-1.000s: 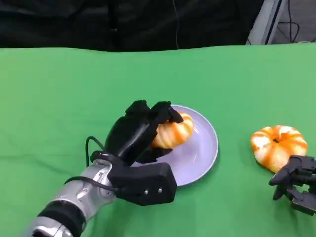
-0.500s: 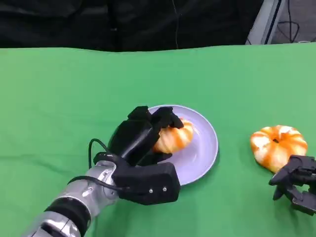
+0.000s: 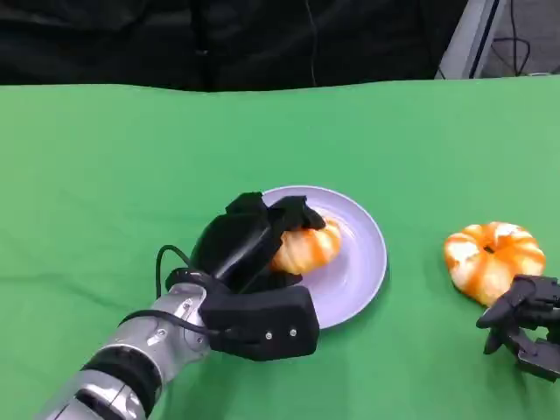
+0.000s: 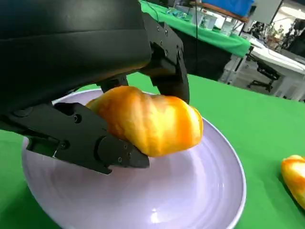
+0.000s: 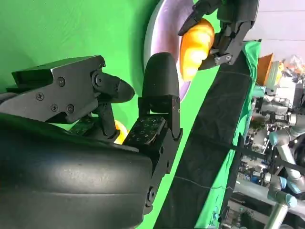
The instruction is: Grasp the bread from the table and place it into the plate.
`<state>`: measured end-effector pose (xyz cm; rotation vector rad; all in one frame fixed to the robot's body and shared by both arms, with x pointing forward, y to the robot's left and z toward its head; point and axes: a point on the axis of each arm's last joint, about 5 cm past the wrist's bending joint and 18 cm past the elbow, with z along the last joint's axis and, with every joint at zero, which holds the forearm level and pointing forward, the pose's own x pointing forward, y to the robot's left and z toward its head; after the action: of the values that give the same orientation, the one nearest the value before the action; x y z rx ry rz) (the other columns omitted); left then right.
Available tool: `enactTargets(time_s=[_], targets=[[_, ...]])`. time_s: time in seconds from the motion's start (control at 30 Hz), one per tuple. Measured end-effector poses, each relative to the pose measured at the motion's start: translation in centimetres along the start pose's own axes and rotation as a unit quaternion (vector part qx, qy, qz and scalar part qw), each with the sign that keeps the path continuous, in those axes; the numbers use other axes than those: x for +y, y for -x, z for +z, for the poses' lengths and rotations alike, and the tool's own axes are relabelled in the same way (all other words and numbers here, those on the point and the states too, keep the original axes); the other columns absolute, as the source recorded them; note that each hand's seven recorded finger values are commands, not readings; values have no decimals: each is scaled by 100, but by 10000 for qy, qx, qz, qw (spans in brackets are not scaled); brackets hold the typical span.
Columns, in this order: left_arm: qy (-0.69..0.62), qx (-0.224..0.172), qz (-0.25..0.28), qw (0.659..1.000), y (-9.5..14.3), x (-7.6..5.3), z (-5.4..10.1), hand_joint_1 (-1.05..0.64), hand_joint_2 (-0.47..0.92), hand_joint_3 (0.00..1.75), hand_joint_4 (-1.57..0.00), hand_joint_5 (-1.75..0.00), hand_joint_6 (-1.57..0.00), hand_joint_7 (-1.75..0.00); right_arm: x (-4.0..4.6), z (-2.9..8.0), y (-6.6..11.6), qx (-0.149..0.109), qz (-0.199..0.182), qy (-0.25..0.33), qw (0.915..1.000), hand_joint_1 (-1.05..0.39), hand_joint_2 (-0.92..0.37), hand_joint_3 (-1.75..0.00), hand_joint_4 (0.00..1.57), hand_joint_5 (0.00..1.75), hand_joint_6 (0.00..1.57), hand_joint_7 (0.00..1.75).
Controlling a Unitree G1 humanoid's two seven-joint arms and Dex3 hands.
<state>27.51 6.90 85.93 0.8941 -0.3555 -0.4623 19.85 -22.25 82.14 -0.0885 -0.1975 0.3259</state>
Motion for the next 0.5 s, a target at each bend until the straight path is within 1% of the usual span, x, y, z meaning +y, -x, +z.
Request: enactTargets(time_s=[0.1, 0.13, 0.2, 0.27, 0.3, 0.33, 0.43, 0.5], targets=[[-4, -4, -6, 10000, 0, -1, 0, -18, 92, 19, -53, -81, -83, -11, 0, 1, 2, -2, -1, 2, 10000, 10, -83, -62, 89, 136, 96, 92], [-8, -7, -11, 10000, 1, -2, 1, -18, 92, 19, -53, -79, -83, -8, 0, 1, 2, -4, -2, 4, 10000, 10, -83, -63, 89, 136, 96, 92], [-21, -15, -26, 10000, 2, -4, 1, -20, 92, 20, -55, -72, -83, -5, 1, 1, 4, -5, -3, 7, 10000, 10, -83, -63, 89, 136, 96, 92], [-29, -17, -34, 10000, 3, -5, 0, -20, 92, 20, -56, -69, -84, -3, 2, 1, 6, -1, 0, 6, 10000, 10, -84, -63, 89, 136, 96, 92], [-32, -17, -37, 10000, 4, -5, -1, -20, 92, 21, -60, -56, -84, -2, 2, 1, 6, -1, 3, 6, 10000, 10, -83, -63, 89, 136, 96, 92], [-35, -14, -42, 10000, 4, -5, -2, -20, 92, 22, -63, -48, -84, -1, 3, 1, 5, -2, 5, 6, 10000, 10, -83, -63, 89, 136, 96, 92], [-72, 0, -73, 9999, 4, -6, -6, -22, 92, 24, -67, -30, -82, 0, 2, 3, 4, -6, 10, 7, 10000, 10, -83, -63, 89, 137, 96, 93], [-99, 11, -97, 9999, 2, -7, -8, -25, 92, 25, -67, -24, -80, 0, 2, 3, 4, -6, 9, 7, 10000, 9, -83, -63, 89, 137, 96, 92]])
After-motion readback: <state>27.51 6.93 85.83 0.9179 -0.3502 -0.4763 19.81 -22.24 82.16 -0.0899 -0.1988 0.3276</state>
